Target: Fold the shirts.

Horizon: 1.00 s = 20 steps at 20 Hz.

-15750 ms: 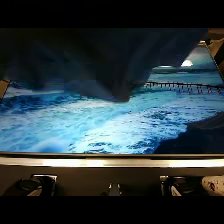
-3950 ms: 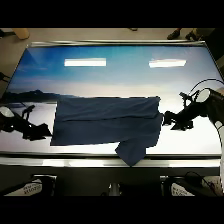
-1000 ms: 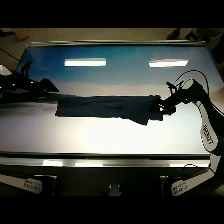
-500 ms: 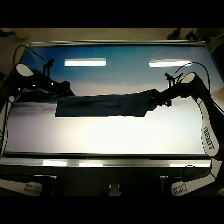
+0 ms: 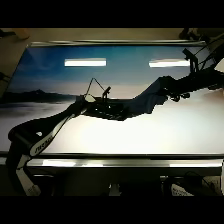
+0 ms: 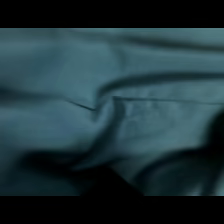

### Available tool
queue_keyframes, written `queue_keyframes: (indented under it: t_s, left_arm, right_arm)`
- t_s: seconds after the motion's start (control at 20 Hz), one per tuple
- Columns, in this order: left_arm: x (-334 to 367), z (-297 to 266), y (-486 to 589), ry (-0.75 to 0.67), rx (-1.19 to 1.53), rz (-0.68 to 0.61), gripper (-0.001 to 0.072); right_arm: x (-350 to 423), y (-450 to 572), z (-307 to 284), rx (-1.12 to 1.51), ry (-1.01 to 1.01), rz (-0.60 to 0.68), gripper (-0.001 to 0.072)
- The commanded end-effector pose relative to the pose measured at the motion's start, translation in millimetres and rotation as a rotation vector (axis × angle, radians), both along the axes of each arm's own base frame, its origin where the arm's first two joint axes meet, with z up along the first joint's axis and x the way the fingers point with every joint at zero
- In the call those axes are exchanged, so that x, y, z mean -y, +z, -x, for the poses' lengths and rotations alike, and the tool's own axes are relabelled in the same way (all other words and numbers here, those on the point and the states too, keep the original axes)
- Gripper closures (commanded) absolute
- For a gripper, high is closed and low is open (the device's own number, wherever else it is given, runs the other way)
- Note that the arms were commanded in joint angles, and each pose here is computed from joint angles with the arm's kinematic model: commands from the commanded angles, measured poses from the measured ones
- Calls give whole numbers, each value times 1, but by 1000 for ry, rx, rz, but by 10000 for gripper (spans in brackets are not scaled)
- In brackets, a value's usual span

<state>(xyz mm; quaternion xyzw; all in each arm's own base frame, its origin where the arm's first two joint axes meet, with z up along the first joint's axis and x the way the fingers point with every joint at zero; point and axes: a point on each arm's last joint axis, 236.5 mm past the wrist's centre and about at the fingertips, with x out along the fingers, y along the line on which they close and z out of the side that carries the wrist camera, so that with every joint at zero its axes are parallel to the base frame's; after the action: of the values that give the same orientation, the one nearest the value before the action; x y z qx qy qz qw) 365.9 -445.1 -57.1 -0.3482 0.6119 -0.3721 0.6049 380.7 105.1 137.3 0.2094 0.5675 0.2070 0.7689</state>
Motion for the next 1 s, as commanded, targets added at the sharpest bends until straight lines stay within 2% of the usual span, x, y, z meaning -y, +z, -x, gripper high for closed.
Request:
queue_keyframes:
  t_s: [0.0, 0.2, 0.4, 0.55, 0.75, 0.95]
  left_arm:
    - [61, 20, -7, 79, -89, 171, 681]
    - [23, -20, 19, 79, 49, 192, 685]
    - [-81, -77, 91, 69, 367, 24, 684]
    - [-183, -109, 172, 187, 586, -126, 683]
    - [-280, -97, 290, 363, 797, -158, 683]
    - [-313, -62, 352, 421, 922, -170, 683]
  right_arm:
    - [-2, 24, 16, 38, -2, 0, 693]
    - [-3, 23, 5, 61, -19, -8, 693]
    - [-40, 8, -23, 86, 1, -58, 693]
    - [-95, -13, -51, 99, 17, -150, 693]
    - [-173, -62, -74, 23, 2, -287, 693]
    - [-245, -104, -64, -117, 14, -441, 692]
